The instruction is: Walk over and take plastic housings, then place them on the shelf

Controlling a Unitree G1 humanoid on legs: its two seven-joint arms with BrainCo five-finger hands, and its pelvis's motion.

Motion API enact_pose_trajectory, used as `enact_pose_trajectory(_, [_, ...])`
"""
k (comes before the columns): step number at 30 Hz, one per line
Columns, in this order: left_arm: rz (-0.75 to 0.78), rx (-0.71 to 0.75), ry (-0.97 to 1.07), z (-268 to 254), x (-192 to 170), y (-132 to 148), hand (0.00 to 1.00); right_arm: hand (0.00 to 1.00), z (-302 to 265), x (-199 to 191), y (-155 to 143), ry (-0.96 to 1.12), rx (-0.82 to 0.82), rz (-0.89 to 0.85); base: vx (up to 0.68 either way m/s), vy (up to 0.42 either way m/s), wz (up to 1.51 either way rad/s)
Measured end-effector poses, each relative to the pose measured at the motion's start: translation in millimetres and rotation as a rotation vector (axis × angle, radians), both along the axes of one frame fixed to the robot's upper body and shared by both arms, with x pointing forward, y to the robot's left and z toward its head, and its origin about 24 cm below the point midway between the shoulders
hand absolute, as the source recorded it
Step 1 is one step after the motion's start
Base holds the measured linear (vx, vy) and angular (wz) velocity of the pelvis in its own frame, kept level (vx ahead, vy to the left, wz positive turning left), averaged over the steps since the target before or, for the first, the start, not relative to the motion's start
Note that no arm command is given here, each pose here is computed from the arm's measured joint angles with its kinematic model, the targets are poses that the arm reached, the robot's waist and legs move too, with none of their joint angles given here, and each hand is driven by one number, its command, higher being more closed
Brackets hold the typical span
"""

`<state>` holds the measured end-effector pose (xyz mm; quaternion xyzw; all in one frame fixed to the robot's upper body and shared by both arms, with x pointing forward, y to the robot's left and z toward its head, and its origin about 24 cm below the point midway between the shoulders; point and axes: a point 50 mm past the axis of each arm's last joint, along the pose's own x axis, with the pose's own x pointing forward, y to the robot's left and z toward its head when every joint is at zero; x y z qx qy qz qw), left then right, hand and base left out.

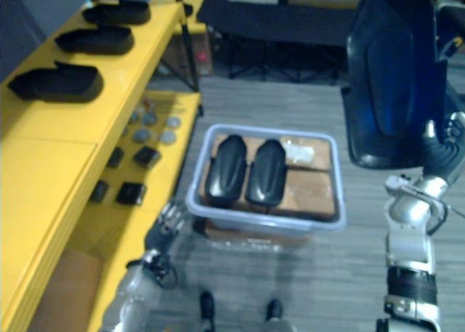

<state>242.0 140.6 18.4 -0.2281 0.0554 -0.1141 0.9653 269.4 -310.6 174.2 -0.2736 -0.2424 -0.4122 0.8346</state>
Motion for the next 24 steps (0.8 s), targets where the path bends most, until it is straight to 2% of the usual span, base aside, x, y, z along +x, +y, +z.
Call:
enact_pose_trajectory(2, [-0.089, 0.034, -0.079, 24, 16, -15, 0.0, 1.0, 3, 9, 16, 0.019, -0.04, 0.077, 0.0, 0.0, 0.0])
enact_pose_trajectory(5, [-0.134, 0.063, -0.159, 51, 34, -26, 0.0, 1.0, 11, 21, 39, 0.024, -0.1, 0.172, -0.01, 0.002, -0.01])
enact_pose_trajectory(12, [-0.282, 0.185, -0.151, 65, 45, -56, 0.0, 1.0, 12, 37, 79, 0.021, -0.121, 0.323, -0.03, 0.005, -0.02])
enact_pose_trajectory(20, [-0.32, 0.274, -0.11, 59, 54, -68, 0.0, 1.0, -10, 46, 94, 0.109, -0.136, 0.363, -0.02, -0.005, -0.01])
enact_pose_trajectory(24, [-0.415, 0.215, -0.057, 54, 53, -76, 0.0, 1.0, -19, 49, 101, 0.129, -0.12, 0.391, 0.02, -0.008, -0.01])
